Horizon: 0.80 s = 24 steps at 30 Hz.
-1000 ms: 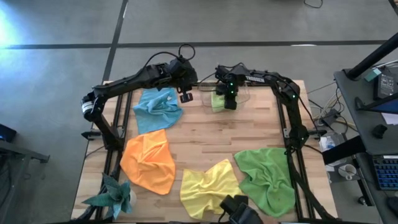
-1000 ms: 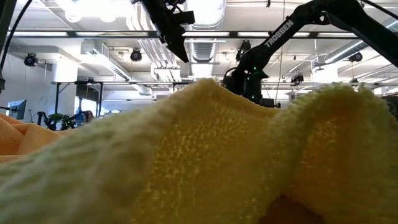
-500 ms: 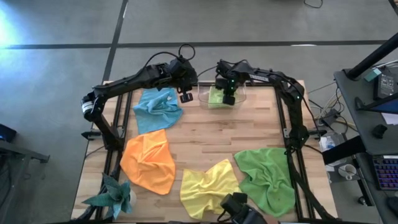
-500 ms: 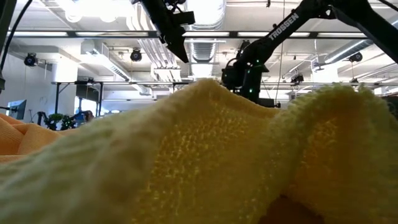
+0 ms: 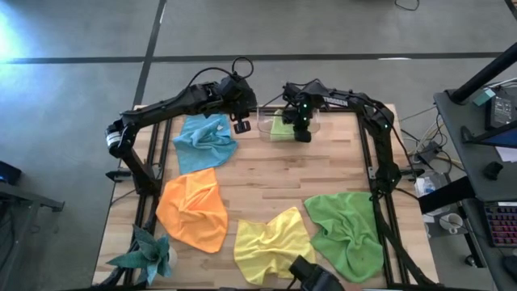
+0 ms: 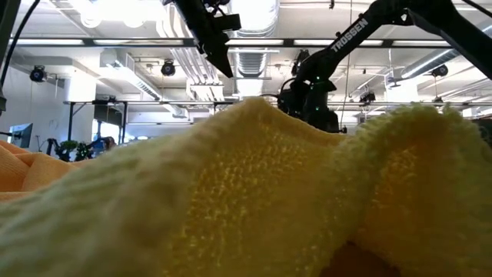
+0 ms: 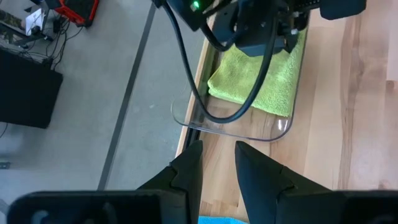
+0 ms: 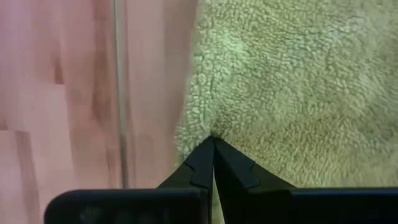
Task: Fold microfiber towels
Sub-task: Adjust the light green cloth into the transparent bin
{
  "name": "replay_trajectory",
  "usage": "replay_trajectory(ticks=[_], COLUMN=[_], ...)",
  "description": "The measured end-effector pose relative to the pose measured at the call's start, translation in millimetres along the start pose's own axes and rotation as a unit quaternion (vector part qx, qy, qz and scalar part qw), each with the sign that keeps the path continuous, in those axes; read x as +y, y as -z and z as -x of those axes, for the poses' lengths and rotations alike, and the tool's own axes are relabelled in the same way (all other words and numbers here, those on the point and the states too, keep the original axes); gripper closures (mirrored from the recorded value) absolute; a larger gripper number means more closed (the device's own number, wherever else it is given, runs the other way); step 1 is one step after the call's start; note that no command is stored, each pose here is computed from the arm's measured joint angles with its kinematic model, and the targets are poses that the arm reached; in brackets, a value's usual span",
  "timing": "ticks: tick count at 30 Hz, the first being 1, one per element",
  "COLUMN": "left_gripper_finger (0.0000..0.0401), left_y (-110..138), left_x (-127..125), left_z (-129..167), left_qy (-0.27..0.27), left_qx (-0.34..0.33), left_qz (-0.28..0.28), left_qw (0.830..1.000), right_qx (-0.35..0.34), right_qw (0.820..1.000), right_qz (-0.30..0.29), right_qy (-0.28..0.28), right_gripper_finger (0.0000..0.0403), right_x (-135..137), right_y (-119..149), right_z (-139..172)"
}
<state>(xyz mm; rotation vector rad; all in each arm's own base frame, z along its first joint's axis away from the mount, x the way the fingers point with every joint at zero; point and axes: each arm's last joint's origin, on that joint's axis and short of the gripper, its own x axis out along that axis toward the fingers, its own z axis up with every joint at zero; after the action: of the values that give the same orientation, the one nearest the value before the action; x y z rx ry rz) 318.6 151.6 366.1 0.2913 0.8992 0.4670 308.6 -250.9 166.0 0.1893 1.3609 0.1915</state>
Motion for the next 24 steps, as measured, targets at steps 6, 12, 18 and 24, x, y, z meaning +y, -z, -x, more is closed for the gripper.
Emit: replay_trajectory(ticks=[6, 12, 18, 24], left_gripper_finger=[0.0322, 0.0322, 0.0322, 0.0322], left_y=[0.0, 0.0, 0.0, 0.3], left_x=[0.0, 0.0, 0.0, -0.2], left_z=[0.0, 0.0, 0.0, 0.0], left_qy=[0.0, 0.0, 0.0, 0.0], left_qx=[0.0, 0.0, 0.0, 0.002], left_qz=[0.0, 0.0, 0.0, 0.0], left_qw=[1.0, 1.0, 1.0, 1.0], right_qx=[0.035, 0.053, 0.037, 0.009], right_qw=[0.999, 0.995, 0.994, 0.993], right_qz=[-0.012, -0.015, -0.015, -0.029], right_qy=[0.024, 0.077, 0.097, 0.115], right_gripper_finger=[0.0394, 0.0394, 0.0394, 0.0394], right_x=[-9.0, -12.8, -9.7, 0.9], right_y=[1.4, 0.2, -1.6, -2.2], right_z=[-16.6, -14.8, -1.6, 25.5])
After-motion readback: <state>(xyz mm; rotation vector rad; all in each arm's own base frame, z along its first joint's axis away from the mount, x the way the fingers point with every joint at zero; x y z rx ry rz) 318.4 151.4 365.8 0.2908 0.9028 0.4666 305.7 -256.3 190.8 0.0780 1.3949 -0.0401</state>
